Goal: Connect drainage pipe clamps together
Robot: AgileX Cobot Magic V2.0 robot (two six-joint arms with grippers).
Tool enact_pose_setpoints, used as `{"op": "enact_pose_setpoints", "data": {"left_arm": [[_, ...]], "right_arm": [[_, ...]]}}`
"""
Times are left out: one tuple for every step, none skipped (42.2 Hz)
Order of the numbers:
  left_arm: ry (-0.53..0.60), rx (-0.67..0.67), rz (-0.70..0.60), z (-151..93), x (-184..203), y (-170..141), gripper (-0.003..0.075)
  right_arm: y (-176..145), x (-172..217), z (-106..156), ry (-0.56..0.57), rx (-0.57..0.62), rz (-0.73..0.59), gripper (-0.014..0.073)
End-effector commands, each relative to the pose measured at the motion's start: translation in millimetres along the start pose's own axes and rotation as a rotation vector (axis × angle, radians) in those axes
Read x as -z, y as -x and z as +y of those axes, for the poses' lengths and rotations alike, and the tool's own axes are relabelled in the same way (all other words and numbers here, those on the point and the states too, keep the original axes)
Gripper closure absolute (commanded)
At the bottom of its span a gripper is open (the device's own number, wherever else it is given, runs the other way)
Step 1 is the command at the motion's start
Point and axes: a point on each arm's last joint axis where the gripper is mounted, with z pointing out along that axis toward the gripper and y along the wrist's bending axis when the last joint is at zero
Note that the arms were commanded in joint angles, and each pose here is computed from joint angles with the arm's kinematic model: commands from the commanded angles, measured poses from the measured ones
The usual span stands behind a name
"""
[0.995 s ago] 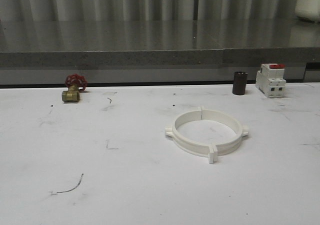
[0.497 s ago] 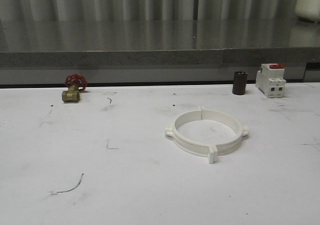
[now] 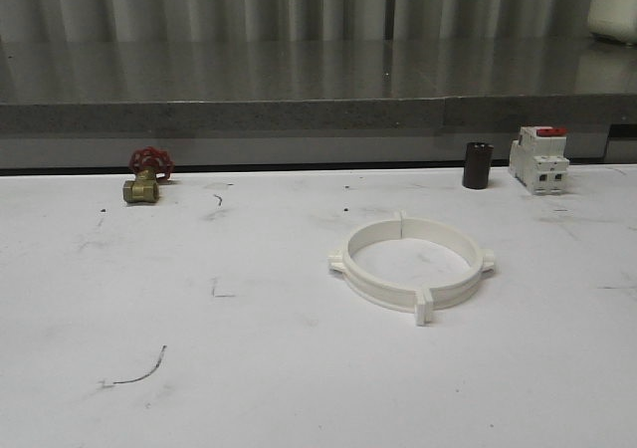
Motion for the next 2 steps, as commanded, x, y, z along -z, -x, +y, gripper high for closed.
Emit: {"op": "enact_pose_setpoints", "data": {"left_arm": [[0.001,0.007,-0.067,0.1,0.2,0.4,0.0741],[0.001,0.007,-0.067,0.1,0.2,0.4,0.0741]], "right_arm": [[10.0,1.8,0.0,-0.003,0.014,-0.104,0.0664],[10.0,1.8,0.0,-0.003,0.014,-0.104,0.0664]]}}
